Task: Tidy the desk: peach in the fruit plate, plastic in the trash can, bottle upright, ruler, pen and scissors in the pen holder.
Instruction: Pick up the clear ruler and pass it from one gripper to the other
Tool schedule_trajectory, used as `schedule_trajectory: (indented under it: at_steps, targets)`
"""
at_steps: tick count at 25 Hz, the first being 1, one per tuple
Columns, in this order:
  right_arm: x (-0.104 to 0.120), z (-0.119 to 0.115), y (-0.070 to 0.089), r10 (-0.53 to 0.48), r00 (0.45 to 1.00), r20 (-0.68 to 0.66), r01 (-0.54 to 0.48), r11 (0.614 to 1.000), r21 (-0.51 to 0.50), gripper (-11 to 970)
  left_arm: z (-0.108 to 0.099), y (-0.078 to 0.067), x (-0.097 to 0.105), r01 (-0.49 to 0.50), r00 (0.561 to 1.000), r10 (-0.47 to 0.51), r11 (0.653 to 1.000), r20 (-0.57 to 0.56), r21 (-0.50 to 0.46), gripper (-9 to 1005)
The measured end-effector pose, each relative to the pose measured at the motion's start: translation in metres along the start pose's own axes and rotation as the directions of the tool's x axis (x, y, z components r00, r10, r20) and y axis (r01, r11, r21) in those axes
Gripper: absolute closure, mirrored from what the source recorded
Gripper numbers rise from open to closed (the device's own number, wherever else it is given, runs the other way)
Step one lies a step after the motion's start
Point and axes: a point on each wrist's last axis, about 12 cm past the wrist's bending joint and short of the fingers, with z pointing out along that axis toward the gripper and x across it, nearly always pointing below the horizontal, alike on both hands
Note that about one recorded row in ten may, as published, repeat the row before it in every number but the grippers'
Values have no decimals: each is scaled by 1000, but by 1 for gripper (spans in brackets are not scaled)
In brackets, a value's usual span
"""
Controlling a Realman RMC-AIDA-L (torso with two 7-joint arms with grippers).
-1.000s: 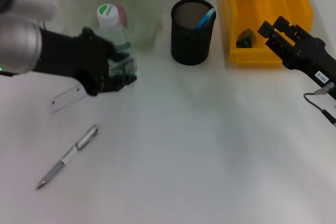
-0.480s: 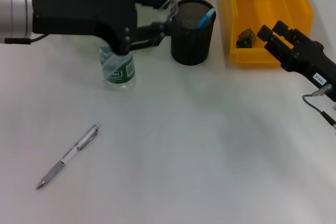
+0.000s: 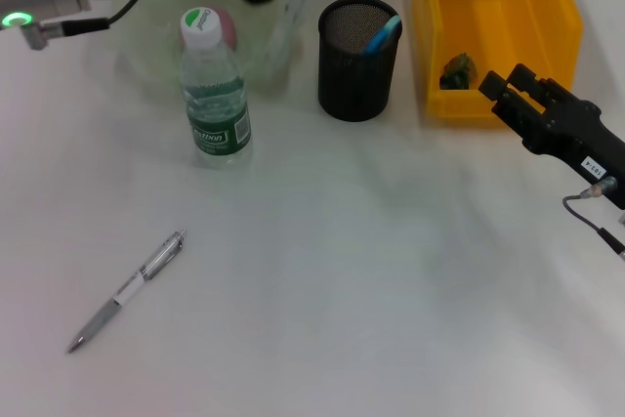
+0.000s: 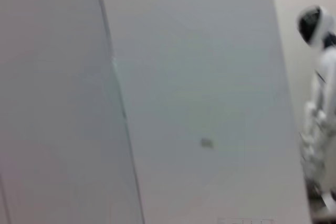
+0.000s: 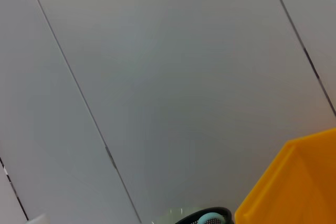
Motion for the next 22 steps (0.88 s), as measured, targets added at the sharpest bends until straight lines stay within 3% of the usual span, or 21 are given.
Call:
schedule_trajectory:
  at_steps: [6, 7, 8, 10, 13, 19, 22]
  targets:
    - [0, 0, 2, 2, 1000, 6, -2, 1000, -13, 412, 2, 8, 12, 57, 993, -53, 998, 107, -40, 611]
    - [-1, 1, 3, 1, 1000, 10, -1, 1000, -20, 412, 0, 12, 24, 112, 968, -93, 991, 233, -67, 611]
    - [-2, 1, 3, -1, 1000, 14, 1, 1000, -27, 411, -1, 12, 27, 131, 961, -109, 989, 255, -69, 611]
    - [-4, 2, 5, 5, 1000, 19, -4, 999, -51, 411, -1, 12, 29, 140, 958, -118, 988, 261, -68, 611]
    - [-13, 3, 9, 7, 1000, -13, -9, 987, -162, 411, -4, 8, 37, 178, 951, -160, 983, 266, -44, 611]
    - [-51, -11, 15, -45, 999, 4, 43, 904, -426, 405, -12, -2, 42, 232, 932, -231, 972, 280, 30, 610]
    - [-65, -12, 18, -35, 999, -30, 14, 859, -512, 397, -15, -7, 44, 240, 927, -248, 969, 280, 60, 610]
